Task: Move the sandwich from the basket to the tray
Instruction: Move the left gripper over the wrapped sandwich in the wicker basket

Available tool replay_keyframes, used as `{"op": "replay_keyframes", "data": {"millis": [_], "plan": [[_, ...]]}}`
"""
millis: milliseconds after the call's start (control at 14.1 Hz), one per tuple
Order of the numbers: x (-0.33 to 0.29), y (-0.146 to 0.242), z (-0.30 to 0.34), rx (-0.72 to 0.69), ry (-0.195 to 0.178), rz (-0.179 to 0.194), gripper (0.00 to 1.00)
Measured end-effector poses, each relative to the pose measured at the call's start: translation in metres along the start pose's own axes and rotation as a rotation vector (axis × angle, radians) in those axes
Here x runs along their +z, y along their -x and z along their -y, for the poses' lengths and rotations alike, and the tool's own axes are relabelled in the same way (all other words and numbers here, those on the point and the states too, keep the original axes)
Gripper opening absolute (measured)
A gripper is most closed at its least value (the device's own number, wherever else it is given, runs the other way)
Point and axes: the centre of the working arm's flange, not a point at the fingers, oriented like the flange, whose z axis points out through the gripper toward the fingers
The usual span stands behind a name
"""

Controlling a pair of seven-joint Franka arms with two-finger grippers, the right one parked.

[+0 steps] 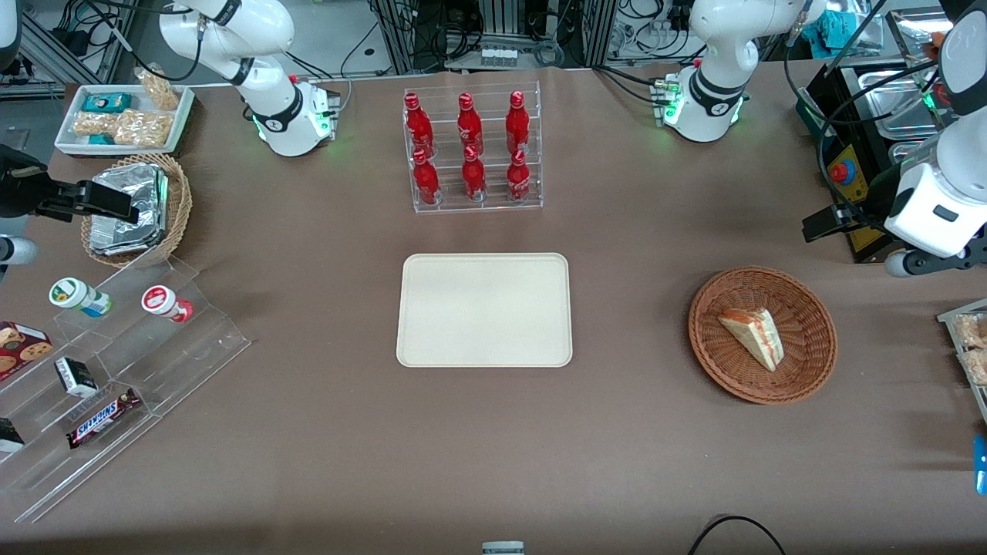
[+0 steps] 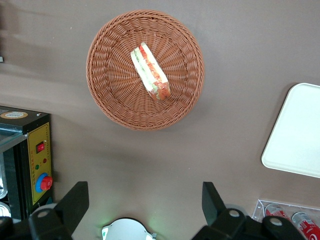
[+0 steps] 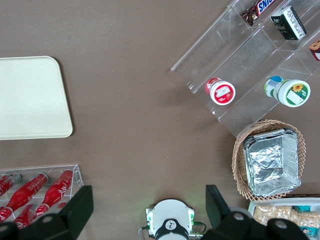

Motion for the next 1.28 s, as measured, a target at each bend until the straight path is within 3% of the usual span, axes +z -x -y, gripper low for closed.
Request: {"op": "replay_keyframes", "data": {"millis": [640, 782, 924, 995, 1279], "plan": [[0.004, -0.003, 0.003, -0.006, -0.001, 0.012, 1.00], [0.016, -0.007, 0.022, -0.038, -0.006, 0.064, 1.00], [0.039, -0.017, 0.047, -0.083, 0.019, 0.130, 1.00], [0.056, -0.026, 0.055, -0.097, 0.030, 0.140, 1.00], [0.164, -0.060, 0.055, -0.120, 0.069, 0.022, 1.00]]}}
